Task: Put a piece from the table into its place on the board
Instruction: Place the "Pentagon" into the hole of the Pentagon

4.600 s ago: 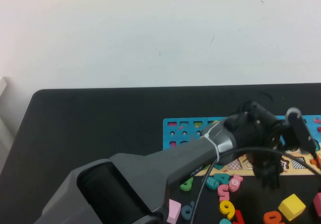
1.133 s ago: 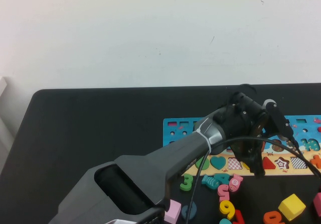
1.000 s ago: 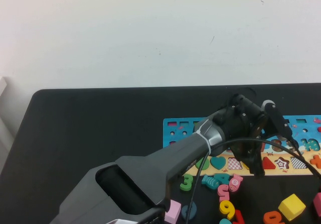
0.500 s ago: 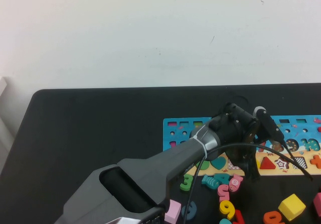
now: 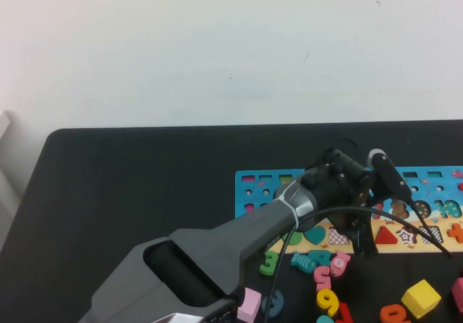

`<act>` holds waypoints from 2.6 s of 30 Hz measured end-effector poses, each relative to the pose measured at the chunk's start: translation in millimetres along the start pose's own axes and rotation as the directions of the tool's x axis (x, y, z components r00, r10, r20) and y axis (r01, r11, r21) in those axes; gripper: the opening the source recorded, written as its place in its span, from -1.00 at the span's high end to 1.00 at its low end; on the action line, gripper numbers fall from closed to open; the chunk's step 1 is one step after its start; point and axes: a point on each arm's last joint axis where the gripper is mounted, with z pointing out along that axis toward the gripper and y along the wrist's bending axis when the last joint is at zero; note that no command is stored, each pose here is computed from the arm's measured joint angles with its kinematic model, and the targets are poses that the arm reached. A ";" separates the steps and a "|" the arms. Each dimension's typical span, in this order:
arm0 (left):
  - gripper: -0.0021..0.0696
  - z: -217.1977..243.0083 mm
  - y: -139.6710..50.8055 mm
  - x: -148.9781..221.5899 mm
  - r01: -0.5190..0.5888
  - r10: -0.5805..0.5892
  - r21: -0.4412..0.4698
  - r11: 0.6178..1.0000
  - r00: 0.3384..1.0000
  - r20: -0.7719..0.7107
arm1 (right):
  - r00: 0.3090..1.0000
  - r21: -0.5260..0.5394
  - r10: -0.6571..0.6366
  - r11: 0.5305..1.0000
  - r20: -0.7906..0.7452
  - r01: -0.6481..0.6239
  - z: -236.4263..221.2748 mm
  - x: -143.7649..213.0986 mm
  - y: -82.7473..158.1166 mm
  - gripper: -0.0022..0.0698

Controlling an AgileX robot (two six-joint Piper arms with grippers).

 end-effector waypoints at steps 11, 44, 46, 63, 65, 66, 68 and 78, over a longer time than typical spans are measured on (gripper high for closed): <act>0.94 -3.6 -6.4 0.8 -0.025 0.027 0.080 0.996 0.999 -0.030 | 1.000 0.000 0.000 1.000 0.000 0.000 0.0 0.0 0.0 0.89; 0.94 -5.2 -22.7 -13.3 -0.031 0.029 0.039 0.999 0.999 0.043 | 1.000 0.000 0.000 1.000 0.000 0.000 0.0 0.0 0.0 0.89; 0.94 -5.3 -22.1 -15.1 -0.031 0.029 0.032 0.999 0.998 0.063 | 1.000 0.000 0.000 1.000 0.000 0.000 0.0 0.0 0.0 0.89; 0.94 1.4 -19.8 -12.7 -0.063 0.064 -0.008 0.998 0.996 0.063 | 1.000 0.000 0.000 1.000 0.000 0.000 0.0 0.0 0.0 0.89; 0.94 1.4 -19.0 -12.6 -0.071 0.072 -0.017 0.997 0.995 0.062 | 1.000 0.000 0.000 1.000 0.000 0.000 0.0 0.0 0.0 0.89; 0.94 0.3 -18.4 -13.4 -0.074 0.075 -0.022 0.997 0.995 0.065 | 1.000 0.000 0.000 1.000 0.000 0.000 0.0 0.0 0.0 0.89; 0.94 -0.5 -17.8 -14.4 -0.076 0.078 -0.028 0.997 0.994 0.072 | 1.000 -0.001 0.002 1.000 0.000 -0.002 0.0 0.0 0.1 0.89; 0.94 -8.3 -17.7 -26.2 -0.035 0.036 -0.010 0.999 0.987 0.155 | 1.000 -0.001 0.001 1.000 0.002 -0.001 -0.1 -0.1 0.1 0.89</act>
